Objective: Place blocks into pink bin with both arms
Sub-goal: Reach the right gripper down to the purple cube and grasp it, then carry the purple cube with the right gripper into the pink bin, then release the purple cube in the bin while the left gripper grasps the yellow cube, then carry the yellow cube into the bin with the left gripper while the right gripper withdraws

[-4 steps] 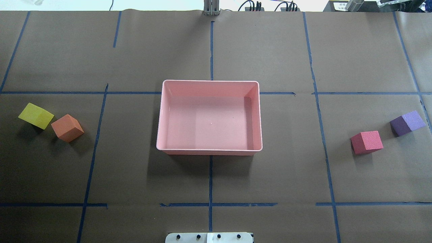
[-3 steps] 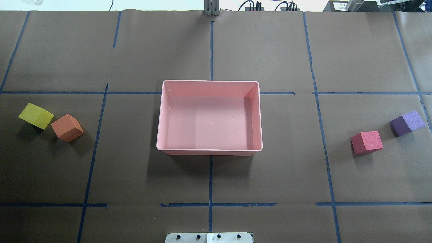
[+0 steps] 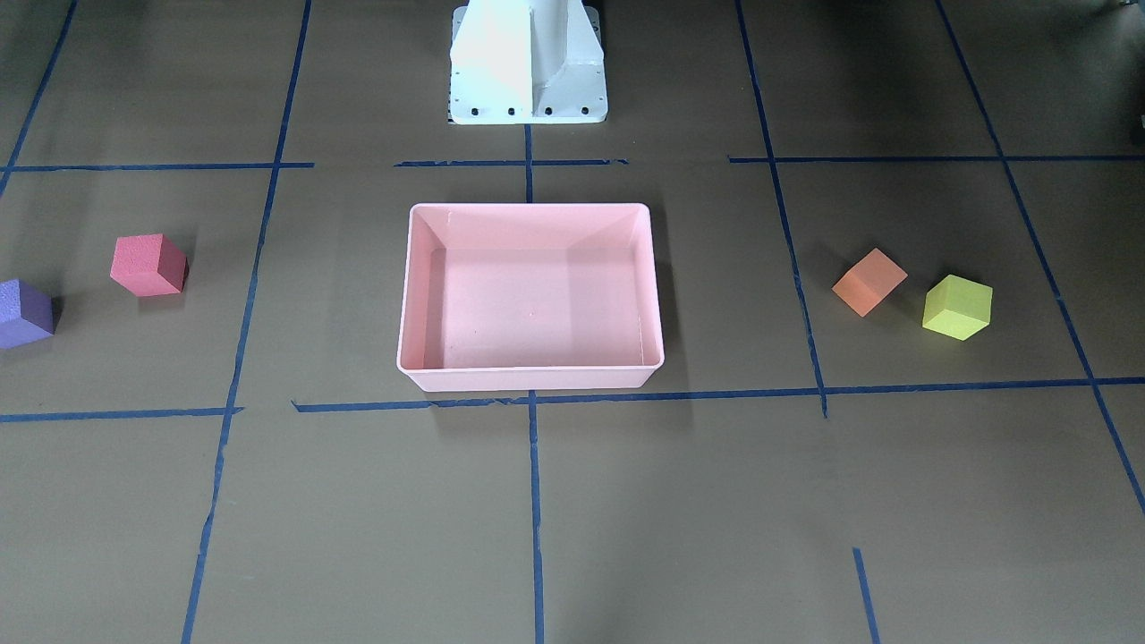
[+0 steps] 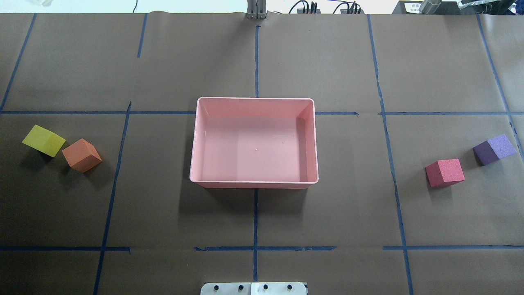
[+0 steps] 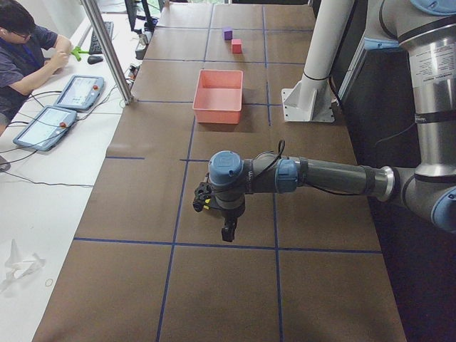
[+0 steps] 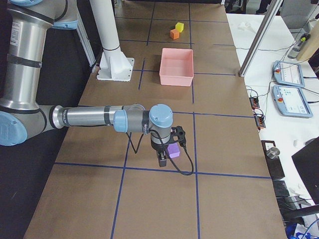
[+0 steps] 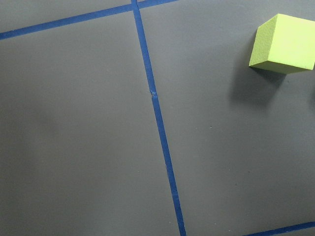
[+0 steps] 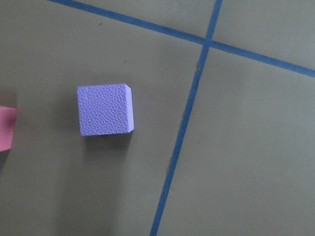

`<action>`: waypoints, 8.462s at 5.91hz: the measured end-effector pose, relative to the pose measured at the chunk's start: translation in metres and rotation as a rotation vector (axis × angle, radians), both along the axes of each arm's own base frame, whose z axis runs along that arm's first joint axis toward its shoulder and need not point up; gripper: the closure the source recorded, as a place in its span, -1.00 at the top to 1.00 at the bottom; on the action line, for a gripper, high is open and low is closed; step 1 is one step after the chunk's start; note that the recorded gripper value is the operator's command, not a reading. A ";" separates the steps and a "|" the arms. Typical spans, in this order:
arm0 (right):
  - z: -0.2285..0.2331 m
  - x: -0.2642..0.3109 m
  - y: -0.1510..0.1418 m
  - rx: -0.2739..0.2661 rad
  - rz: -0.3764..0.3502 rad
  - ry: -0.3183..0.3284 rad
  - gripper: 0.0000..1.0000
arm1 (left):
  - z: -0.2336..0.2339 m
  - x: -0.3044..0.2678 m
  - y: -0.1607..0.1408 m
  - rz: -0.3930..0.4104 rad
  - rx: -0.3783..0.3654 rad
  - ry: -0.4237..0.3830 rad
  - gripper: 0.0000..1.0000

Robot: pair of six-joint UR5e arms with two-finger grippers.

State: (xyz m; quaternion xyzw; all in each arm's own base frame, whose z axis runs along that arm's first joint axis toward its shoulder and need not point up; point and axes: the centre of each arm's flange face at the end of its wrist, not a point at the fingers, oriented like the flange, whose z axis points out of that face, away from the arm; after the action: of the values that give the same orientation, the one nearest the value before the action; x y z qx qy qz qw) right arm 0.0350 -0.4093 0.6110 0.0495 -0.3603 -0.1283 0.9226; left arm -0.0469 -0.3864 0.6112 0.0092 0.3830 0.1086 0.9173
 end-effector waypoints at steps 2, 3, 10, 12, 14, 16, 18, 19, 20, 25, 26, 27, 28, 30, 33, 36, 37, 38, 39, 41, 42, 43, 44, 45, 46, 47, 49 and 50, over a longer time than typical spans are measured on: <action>0.000 -0.050 -0.035 0.034 0.022 -0.046 1.00 | 0.000 0.000 0.000 0.000 -0.001 0.004 1.00; 0.003 -0.081 -0.045 0.029 0.044 -0.067 1.00 | 0.000 0.000 0.001 0.000 -0.002 0.004 1.00; 0.064 -0.185 -0.069 0.009 -0.084 0.080 -0.40 | 0.001 0.000 0.001 0.000 -0.004 0.004 1.00; 0.045 -0.191 -0.079 0.029 -0.080 0.062 -0.54 | 0.001 0.000 0.001 0.000 -0.004 0.004 1.00; -0.004 -0.195 -0.080 0.011 -0.066 0.017 -0.53 | -0.001 0.000 0.001 0.000 -0.001 0.005 1.00; -0.134 -0.210 -0.099 -0.081 0.019 -0.002 -0.52 | -0.004 0.001 -0.001 0.001 0.010 0.005 1.00; -0.268 -0.275 -0.107 -0.201 0.123 -0.048 -0.51 | -0.016 0.004 -0.012 0.005 0.045 0.005 1.00; -0.321 -0.324 -0.098 -0.260 0.165 -0.076 -0.49 | -0.036 0.006 -0.030 0.005 0.096 0.011 1.00; -0.367 -0.374 -0.083 -0.314 0.213 -0.090 -0.48 | -0.055 0.008 -0.048 0.006 0.152 0.015 1.00; -0.467 -0.586 -0.032 -0.398 0.412 -0.111 1.00 | -0.084 0.072 -0.079 0.020 0.218 0.085 1.00; -0.471 -0.585 -0.033 -0.391 0.414 -0.123 1.00 | -0.073 0.097 -0.082 0.037 0.221 0.096 1.00; -0.475 -0.573 -0.039 -0.387 0.415 -0.140 1.00 | -0.060 0.123 -0.084 0.045 0.222 0.101 1.00; -0.478 -0.556 -0.048 -0.392 0.410 -0.157 1.00 | -0.048 0.149 -0.085 0.016 0.208 0.092 1.00; -0.466 -0.529 -0.053 -0.397 0.392 -0.165 1.00 | -0.024 0.191 -0.084 -0.060 0.195 0.091 1.00; -0.451 -0.517 -0.047 -0.395 0.389 -0.162 1.00 | -0.021 0.239 -0.085 -0.084 0.204 0.061 1.00; -0.444 -0.516 -0.047 -0.395 0.395 -0.153 1.00 | -0.006 0.264 -0.093 -0.065 0.210 0.040 0.90; -0.443 -0.516 -0.047 -0.395 0.396 -0.151 1.00 | 0.003 0.272 -0.096 -0.054 0.208 0.038 0.40; -0.443 -0.516 -0.047 -0.395 0.396 -0.152 1.00 | 0.009 0.278 -0.097 -0.047 0.204 0.036 -0.12; -0.444 -0.514 -0.047 -0.393 0.396 -0.155 1.00 | 0.009 0.281 -0.098 -0.042 0.206 0.037 -0.18; -0.447 -0.509 -0.048 -0.390 0.396 -0.163 1.00 | -0.011 0.286 -0.110 -0.045 0.238 0.058 -0.23; -0.446 -0.507 -0.049 -0.390 0.399 -0.164 1.00 | -0.034 0.277 -0.130 -0.080 0.269 0.077 -0.27; -0.442 -0.502 -0.051 -0.379 0.395 -0.162 1.00 | -0.061 0.263 -0.154 -0.128 0.301 0.095 -0.27; -0.432 -0.491 -0.048 -0.349 0.374 -0.160 1.00 | -0.090 0.257 -0.172 -0.161 0.309 0.103 -0.27; -0.415 -0.469 -0.042 -0.299 0.339 -0.159 1.00 | -0.126 0.256 -0.180 -0.188 0.288 0.104 -0.27; -0.394 -0.442 -0.036 -0.231 0.291 -0.152 1.00 | -0.173 0.259 -0.182 -0.223 0.251 0.112 -0.26; -0.370 -0.418 -0.032 -0.163 0.240 -0.133 1.00 | -0.223 0.272 -0.178 -0.249 0.204 0.127 -0.25; -0.316 -0.367 -0.033 -0.065 0.165 -0.073 1.00 | -0.309 0.338 -0.146 -0.267 0.095 0.172 -0.22; -0.289 -0.335 -0.036 -0.031 0.132 -0.045 1.00 | -0.339 0.380 -0.125 -0.278 0.054 0.191 -0.22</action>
State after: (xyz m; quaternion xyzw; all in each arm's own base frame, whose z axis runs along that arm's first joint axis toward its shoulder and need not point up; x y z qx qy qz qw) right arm -0.2999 -0.4450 0.3220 0.0616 -0.3790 -0.0604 0.9214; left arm 0.3329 -0.5110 0.2719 0.0971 0.4602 -0.0104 0.8824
